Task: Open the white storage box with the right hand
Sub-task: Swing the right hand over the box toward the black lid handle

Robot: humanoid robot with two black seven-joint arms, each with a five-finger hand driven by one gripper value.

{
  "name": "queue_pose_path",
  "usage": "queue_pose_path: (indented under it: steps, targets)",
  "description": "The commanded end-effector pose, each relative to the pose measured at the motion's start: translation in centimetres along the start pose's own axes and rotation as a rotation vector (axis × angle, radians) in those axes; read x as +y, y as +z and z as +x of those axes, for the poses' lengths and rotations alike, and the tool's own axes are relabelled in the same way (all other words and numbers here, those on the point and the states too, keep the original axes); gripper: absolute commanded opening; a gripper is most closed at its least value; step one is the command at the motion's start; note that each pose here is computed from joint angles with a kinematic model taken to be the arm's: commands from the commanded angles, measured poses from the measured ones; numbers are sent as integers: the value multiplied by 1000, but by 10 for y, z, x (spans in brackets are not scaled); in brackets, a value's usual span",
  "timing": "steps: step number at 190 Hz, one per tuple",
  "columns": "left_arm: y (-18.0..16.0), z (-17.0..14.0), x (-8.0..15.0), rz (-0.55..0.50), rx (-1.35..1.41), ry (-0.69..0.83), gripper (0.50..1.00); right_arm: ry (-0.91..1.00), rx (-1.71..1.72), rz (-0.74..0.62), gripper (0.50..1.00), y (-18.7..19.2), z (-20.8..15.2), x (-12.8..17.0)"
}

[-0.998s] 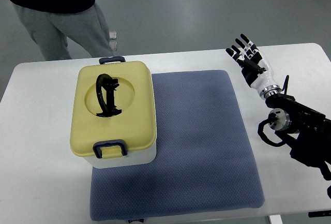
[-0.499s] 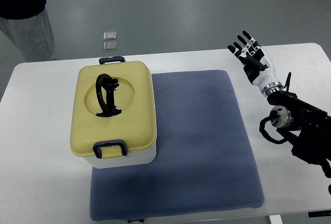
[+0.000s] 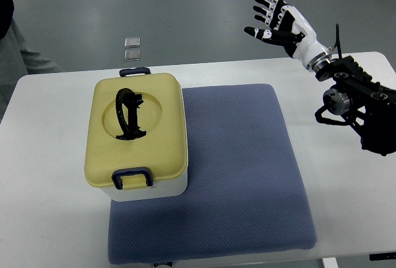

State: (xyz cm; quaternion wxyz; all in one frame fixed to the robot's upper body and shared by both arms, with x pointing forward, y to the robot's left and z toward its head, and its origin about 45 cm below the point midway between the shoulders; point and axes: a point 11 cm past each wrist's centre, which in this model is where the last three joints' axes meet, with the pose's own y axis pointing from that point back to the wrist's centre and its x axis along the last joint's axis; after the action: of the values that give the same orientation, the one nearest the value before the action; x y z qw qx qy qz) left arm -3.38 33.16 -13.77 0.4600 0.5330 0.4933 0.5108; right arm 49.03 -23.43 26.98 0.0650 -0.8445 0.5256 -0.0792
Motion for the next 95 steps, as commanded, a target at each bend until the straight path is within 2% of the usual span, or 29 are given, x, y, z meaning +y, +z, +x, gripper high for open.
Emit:
queue_pose_path:
  steps: [1, 16, 45, 80, 95]
  targets:
    - [0, 0, 0, 0, 0, 0, 1000, -158, 207, 53, 924, -42, -12, -19]
    - [1, 0, 0, -1, -1, 0, 1000, -301, 358, 107, 924, -78, -31, -31]
    - [0, 0, 0, 0, 0, 0, 1000, -670, 668, 188, 924, -121, -105, -39]
    - [0, 0, 0, 0, -1, 0, 1000, -905, 960, 214, 921, -128, -157, -39]
    - [0, 0, 0, 0, -1, 0, 1000, -1005, 1056, 235, 921, -130, -189, -44]
